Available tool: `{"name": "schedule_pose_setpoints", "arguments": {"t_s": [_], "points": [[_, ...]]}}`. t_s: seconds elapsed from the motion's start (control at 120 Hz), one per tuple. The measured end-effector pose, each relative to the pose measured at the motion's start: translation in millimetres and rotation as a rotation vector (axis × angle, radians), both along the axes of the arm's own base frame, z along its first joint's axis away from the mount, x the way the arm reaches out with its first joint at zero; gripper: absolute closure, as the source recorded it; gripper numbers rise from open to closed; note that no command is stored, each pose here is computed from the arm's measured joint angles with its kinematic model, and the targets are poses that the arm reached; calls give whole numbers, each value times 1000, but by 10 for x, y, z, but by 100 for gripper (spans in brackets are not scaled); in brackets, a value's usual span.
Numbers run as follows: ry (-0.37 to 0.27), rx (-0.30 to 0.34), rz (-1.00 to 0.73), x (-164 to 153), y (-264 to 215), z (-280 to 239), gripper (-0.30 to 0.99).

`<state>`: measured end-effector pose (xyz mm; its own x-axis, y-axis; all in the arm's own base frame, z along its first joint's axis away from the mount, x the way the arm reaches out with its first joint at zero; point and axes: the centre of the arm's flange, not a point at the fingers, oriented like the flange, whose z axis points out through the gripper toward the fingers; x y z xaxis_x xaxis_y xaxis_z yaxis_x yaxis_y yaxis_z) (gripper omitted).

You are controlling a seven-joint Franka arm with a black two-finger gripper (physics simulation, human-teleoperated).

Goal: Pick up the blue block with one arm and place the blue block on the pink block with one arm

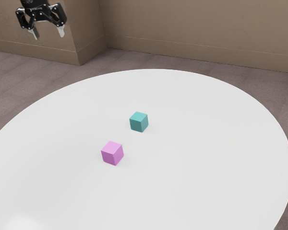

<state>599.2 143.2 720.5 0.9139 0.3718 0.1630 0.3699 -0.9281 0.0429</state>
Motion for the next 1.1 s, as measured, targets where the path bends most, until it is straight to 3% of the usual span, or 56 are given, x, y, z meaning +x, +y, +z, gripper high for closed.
{"name": "schedule_pose_setpoints", "arguments": {"t_s": [0.45,0.55,0.608,0.683,0.825,0.95,1.033,1.1], "points": [[-39,9,-44,-46,61,175,2],[-145,17,-19,-544,-38,837,2],[-241,30,-78,-1003,-518,1399,2],[-266,19,-184,-1152,-1129,1573,2],[-258,22,-291,-1210,-1787,1591,2],[-232,40,-254,-1140,-1718,1504,2],[-128,22,-209,-984,-1507,1091,2],[-42,-5,-188,-1130,-1361,678,2]]}}
